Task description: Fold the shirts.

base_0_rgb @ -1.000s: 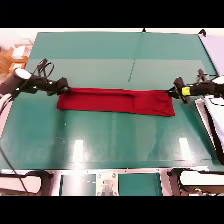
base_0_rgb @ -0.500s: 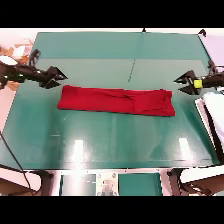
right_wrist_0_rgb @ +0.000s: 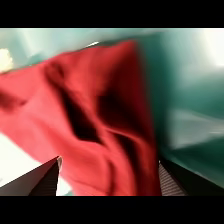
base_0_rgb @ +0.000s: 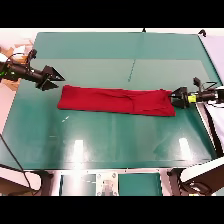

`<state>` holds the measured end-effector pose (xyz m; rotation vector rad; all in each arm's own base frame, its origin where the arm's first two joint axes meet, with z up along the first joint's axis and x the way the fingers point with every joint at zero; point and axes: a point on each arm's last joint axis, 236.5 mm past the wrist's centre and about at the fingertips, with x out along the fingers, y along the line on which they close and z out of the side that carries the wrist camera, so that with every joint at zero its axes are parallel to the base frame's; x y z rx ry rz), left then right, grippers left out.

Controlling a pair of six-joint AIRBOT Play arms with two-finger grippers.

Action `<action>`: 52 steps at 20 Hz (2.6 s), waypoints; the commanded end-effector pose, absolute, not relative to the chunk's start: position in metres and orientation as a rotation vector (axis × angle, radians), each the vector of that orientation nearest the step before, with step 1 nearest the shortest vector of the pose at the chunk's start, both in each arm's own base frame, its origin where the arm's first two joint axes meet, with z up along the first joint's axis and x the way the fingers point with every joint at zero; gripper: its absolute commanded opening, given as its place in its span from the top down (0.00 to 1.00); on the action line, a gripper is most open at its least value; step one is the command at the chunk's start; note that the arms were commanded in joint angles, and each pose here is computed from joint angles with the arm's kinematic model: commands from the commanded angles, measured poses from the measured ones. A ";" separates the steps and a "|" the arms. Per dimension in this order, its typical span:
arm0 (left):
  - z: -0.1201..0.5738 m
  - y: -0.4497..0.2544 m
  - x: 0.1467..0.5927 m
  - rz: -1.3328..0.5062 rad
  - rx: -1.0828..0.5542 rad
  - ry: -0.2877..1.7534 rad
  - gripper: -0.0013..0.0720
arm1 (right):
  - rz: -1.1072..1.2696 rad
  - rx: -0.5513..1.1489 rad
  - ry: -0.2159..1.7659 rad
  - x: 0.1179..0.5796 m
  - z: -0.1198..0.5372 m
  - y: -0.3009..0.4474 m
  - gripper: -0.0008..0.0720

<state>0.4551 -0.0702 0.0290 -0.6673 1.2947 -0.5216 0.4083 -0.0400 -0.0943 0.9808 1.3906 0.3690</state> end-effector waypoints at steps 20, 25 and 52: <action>-0.069 -0.471 0.441 -0.833 -0.358 1.031 0.95 | 0.606 0.652 1.230 0.437 0.124 0.046 0.97; -0.097 -0.499 0.425 -0.893 -0.391 1.172 0.95 | 0.629 0.637 1.247 0.429 0.134 0.068 0.97; 0.118 -0.121 0.457 -0.779 -0.317 1.275 0.95 | 0.811 0.578 1.196 0.422 -0.022 0.470 0.25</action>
